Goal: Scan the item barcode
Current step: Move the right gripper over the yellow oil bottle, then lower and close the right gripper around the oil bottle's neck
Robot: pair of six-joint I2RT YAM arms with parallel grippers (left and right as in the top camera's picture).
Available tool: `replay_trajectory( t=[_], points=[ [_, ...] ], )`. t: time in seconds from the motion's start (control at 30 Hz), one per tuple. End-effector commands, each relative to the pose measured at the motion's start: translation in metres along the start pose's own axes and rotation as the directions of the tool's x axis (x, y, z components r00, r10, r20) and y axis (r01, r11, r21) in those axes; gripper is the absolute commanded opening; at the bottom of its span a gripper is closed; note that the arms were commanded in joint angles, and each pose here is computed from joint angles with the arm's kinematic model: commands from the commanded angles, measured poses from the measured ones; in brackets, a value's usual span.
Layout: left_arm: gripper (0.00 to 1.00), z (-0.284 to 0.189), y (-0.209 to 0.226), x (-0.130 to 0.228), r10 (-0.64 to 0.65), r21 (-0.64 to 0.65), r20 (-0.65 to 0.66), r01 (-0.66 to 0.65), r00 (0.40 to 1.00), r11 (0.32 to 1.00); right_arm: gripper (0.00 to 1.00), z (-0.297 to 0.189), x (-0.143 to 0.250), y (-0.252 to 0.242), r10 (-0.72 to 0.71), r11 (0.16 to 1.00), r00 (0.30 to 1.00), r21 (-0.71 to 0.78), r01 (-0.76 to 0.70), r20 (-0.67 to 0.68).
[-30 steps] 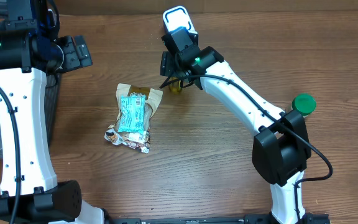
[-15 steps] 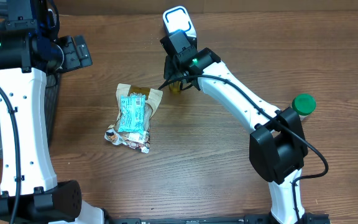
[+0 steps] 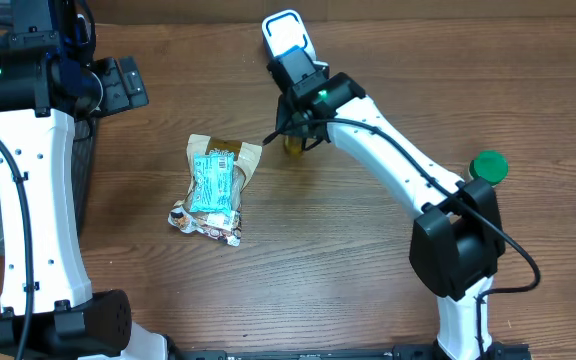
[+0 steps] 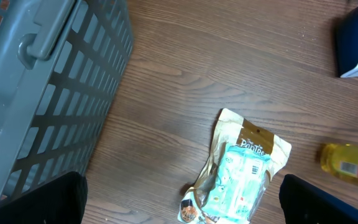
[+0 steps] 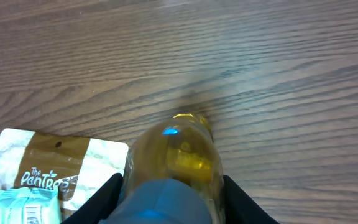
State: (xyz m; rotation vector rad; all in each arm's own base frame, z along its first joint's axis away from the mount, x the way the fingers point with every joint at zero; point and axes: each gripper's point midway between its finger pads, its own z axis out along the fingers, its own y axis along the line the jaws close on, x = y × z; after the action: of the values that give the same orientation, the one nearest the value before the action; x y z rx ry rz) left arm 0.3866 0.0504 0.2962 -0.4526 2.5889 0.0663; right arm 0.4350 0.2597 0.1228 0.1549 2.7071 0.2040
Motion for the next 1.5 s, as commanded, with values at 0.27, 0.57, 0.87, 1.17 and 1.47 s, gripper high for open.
replay_trajectory(
  t=[0.27,0.57,0.87,1.17,1.47],
  points=[
    [1.0,0.004,-0.002,-0.001,0.011,-0.004,-0.006,-0.011,1.0,1.0,0.38,-0.034,0.013,-0.019,-0.01,0.998,0.999,0.055,0.013,-0.048],
    [1.0,0.004,-0.002,-0.001,0.011,-0.003,-0.006,-0.011,1.0,1.0,0.4,-0.035,0.027,-0.014,-0.019,0.999,0.995,0.042,0.023,-0.095],
    [0.99,0.004,-0.002,-0.001,0.011,-0.003,-0.006,-0.011,1.0,1.0,0.49,-0.037,0.037,-0.013,-0.036,0.998,0.992,0.055,0.043,-0.122],
    [1.0,0.004,-0.002,-0.001,0.011,-0.003,-0.006,-0.011,1.0,1.0,0.95,-0.038,0.041,-0.02,-0.047,0.995,0.989,0.081,0.058,-0.138],
    [0.99,0.004,-0.002,-0.001,0.011,-0.003,-0.006,-0.011,1.0,1.0,1.0,-0.096,0.006,-0.008,-0.163,0.986,0.981,-0.041,0.16,-0.108]
  ],
)
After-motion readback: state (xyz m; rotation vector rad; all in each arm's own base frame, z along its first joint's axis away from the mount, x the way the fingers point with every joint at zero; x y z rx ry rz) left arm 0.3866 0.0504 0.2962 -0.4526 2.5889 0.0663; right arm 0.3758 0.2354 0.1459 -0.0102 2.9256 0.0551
